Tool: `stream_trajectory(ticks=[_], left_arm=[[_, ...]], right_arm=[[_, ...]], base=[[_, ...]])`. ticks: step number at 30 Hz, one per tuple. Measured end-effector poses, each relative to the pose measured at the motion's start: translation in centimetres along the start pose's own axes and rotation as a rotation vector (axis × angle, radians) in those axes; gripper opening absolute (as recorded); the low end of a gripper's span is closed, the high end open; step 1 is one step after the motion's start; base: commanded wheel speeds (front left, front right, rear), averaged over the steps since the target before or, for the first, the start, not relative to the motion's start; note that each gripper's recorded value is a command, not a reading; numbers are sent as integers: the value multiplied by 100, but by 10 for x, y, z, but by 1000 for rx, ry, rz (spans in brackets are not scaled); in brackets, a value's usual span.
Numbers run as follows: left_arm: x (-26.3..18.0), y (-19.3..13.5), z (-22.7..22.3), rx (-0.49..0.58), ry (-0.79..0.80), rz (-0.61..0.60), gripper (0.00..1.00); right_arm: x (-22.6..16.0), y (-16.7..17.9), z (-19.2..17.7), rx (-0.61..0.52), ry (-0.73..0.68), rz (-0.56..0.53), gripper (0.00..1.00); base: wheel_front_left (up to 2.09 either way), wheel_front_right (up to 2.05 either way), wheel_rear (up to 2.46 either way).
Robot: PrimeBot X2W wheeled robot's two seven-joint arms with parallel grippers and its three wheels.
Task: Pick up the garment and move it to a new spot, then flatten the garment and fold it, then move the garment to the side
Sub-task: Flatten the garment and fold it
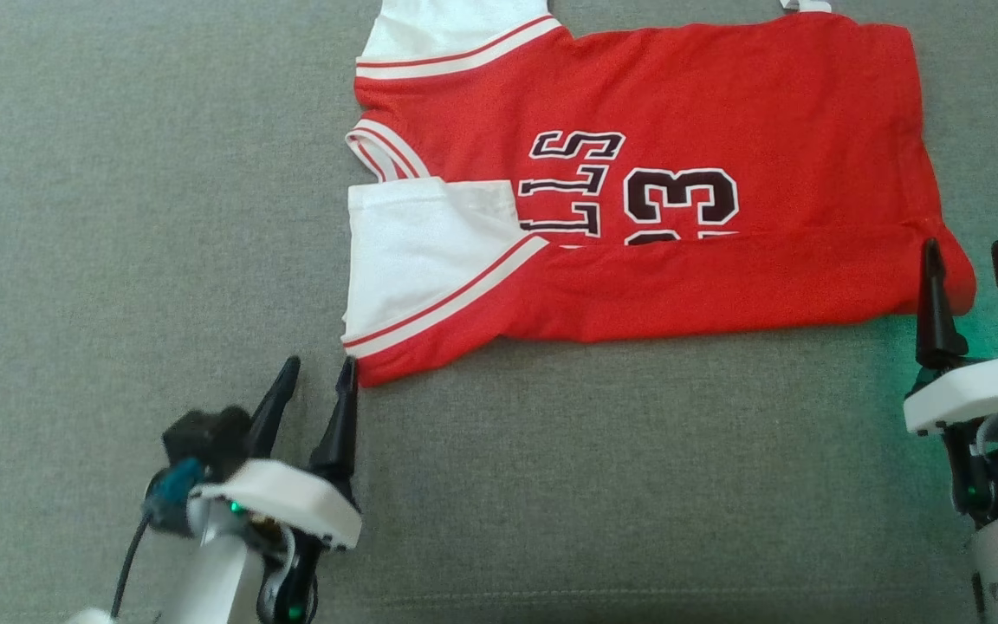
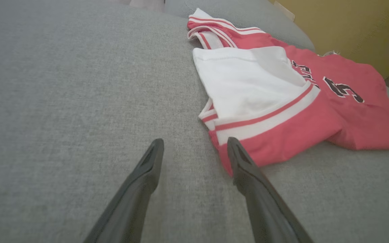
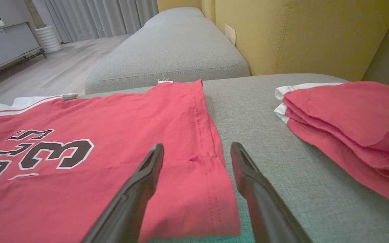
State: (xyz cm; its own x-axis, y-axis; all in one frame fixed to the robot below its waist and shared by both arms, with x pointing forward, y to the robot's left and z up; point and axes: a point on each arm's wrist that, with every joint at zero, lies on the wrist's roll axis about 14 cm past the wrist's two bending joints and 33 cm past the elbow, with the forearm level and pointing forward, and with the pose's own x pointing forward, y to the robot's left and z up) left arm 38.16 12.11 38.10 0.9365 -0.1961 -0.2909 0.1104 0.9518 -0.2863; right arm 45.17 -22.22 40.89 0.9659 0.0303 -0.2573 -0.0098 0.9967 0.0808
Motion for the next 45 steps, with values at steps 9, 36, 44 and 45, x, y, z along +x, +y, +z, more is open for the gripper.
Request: stream_trajectory(ticks=[9,36,44,45], left_arm=[[19,-18,-6,-2,46,-63,100],[4,-31,11,68,76,-111,0],[-1,-25,26,99,53,-105,0],[-2,-25,28,101,48,-106,0]], right_arm=[[-2,-3,2,6,-6,-10,100],[-6,-17,-42,46,247,-68,100],[-3,-10,-55,64,358,-53,0],[-4,-8,-54,66,361,-46,0]], base=[[0,0,0],[0,0,0],[0,0,0],[0,0,0]])
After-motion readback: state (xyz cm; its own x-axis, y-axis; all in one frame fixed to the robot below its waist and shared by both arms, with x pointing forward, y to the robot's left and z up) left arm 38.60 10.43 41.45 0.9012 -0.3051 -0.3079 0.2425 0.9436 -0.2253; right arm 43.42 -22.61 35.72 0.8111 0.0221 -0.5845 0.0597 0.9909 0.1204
